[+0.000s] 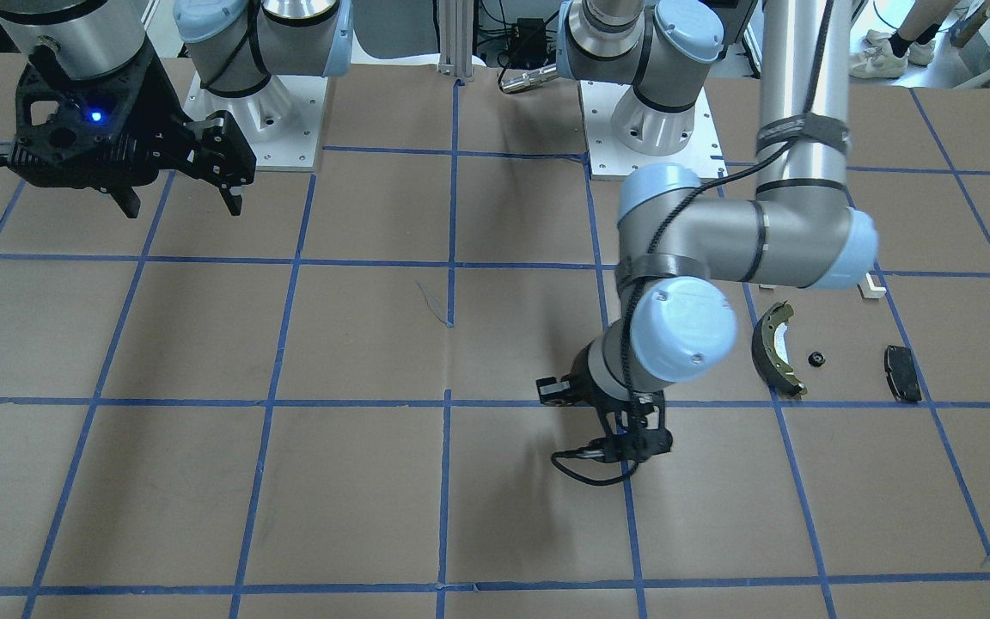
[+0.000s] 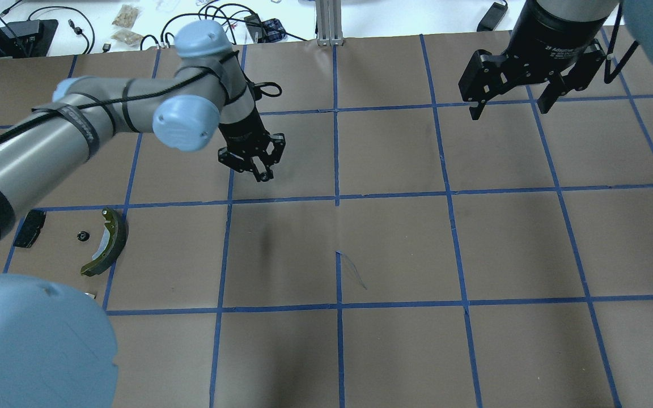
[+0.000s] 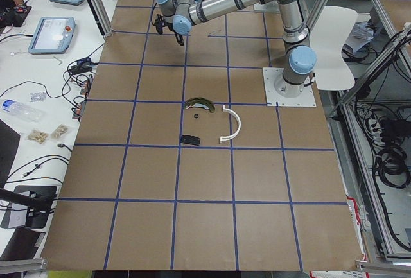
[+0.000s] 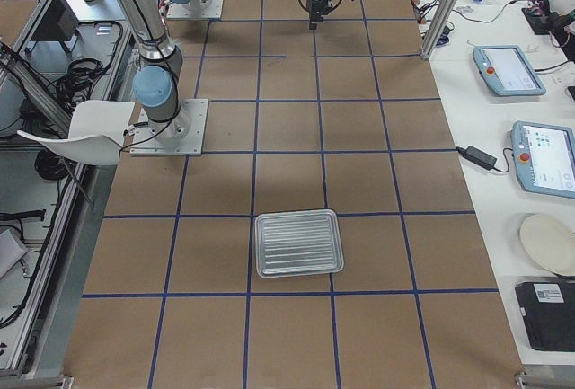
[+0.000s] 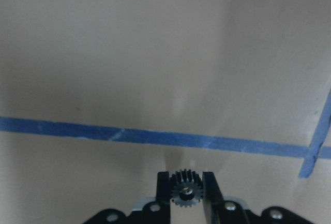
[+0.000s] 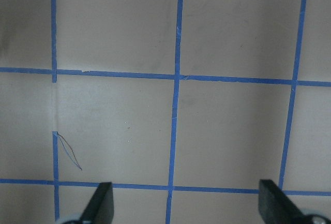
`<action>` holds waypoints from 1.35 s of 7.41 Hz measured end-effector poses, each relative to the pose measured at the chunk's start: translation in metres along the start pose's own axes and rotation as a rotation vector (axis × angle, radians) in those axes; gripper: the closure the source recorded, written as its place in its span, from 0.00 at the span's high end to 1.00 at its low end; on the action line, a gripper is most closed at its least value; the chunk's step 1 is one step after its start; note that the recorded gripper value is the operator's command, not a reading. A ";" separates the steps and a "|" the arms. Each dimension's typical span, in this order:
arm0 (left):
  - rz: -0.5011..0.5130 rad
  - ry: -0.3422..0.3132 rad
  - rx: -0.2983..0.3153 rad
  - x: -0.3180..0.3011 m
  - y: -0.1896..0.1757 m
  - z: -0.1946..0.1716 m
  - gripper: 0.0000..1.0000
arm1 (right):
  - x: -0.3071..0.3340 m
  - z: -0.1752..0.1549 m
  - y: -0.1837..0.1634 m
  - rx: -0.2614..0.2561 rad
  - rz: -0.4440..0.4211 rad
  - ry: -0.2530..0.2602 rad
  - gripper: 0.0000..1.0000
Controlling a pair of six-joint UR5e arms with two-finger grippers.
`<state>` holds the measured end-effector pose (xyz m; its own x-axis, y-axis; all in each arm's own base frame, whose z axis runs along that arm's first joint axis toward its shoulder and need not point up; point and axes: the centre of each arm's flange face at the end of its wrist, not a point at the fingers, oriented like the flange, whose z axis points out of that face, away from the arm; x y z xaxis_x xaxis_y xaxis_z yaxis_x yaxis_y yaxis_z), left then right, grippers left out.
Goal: Place bearing gear from tray to pile
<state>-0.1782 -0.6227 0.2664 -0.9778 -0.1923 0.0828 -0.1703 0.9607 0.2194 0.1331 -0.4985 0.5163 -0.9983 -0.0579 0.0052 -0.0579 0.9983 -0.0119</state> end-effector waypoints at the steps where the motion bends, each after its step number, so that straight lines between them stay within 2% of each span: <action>1: 0.013 -0.003 -0.023 -0.043 -0.021 -0.039 0.00 | 0.000 0.000 0.000 0.000 0.000 0.000 1.00; 3: 0.060 -0.034 -0.062 -0.157 -0.049 -0.089 0.00 | -0.001 0.000 0.000 0.000 0.001 0.000 1.00; 6: 0.101 -0.102 -0.110 -0.313 -0.053 -0.102 0.00 | 0.002 -0.001 0.000 0.003 0.003 0.002 1.00; 8: 0.063 -0.102 -0.162 -0.382 -0.048 -0.086 0.00 | 0.001 -0.001 0.000 0.003 0.001 0.001 1.00; 10: 0.074 -0.057 -0.185 -0.406 -0.044 -0.055 0.00 | 0.000 -0.002 0.000 0.005 -0.001 0.001 1.00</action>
<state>0.2328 -0.5981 0.2760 -0.9931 -0.1058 0.0514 -0.0776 0.9177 0.3897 0.1328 -0.4982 0.5181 -0.9983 -0.0587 0.0059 -0.0588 0.9981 -0.0166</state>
